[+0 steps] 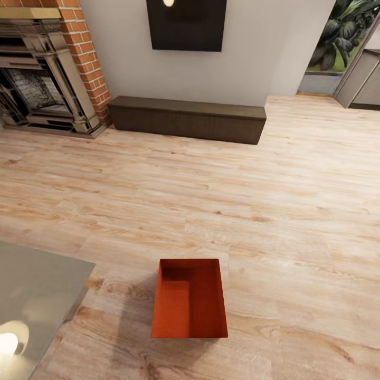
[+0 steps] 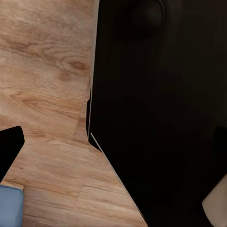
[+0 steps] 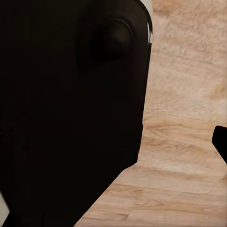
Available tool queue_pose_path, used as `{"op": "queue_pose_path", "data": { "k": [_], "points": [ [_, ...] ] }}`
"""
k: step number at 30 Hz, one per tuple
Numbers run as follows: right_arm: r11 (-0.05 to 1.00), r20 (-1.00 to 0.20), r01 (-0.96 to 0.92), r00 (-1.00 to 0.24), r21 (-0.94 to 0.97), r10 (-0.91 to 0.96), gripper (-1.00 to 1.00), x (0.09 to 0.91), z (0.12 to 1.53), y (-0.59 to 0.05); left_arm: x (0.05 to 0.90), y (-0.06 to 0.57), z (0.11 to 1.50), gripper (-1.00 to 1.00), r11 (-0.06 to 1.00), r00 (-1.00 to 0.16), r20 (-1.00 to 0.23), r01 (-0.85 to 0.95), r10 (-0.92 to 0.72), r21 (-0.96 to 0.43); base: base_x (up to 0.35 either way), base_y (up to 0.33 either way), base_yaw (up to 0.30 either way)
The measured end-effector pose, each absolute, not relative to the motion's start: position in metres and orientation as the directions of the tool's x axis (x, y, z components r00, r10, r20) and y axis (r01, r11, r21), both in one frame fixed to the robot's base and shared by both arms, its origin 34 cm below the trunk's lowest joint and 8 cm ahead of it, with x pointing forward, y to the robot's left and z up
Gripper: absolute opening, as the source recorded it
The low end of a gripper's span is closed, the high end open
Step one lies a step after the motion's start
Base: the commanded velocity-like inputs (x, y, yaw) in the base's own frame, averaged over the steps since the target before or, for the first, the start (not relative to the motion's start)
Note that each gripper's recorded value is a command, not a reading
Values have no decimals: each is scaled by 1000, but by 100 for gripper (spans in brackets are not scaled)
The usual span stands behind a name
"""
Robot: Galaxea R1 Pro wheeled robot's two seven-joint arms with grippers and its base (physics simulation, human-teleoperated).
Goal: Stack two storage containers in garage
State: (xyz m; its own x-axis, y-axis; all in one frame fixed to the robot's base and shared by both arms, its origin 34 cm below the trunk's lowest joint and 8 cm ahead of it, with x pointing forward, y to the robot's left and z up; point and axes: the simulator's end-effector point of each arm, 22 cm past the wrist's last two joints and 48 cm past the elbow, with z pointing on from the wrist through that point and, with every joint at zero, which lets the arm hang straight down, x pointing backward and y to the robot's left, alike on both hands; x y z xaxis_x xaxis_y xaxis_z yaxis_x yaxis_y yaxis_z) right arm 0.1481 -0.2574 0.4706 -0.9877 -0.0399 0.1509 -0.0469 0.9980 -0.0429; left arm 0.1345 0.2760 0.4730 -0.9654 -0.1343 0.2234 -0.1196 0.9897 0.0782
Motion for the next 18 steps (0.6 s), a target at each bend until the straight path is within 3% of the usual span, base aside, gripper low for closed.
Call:
{"op": "queue_pose_path", "data": {
  "k": [18],
  "points": [
    [998,148,-53,-988,-42,-46,100,149,470,-258,134,277,473,100,989,-965,224,-122,-137,80,0,0,0]
  ]
}}
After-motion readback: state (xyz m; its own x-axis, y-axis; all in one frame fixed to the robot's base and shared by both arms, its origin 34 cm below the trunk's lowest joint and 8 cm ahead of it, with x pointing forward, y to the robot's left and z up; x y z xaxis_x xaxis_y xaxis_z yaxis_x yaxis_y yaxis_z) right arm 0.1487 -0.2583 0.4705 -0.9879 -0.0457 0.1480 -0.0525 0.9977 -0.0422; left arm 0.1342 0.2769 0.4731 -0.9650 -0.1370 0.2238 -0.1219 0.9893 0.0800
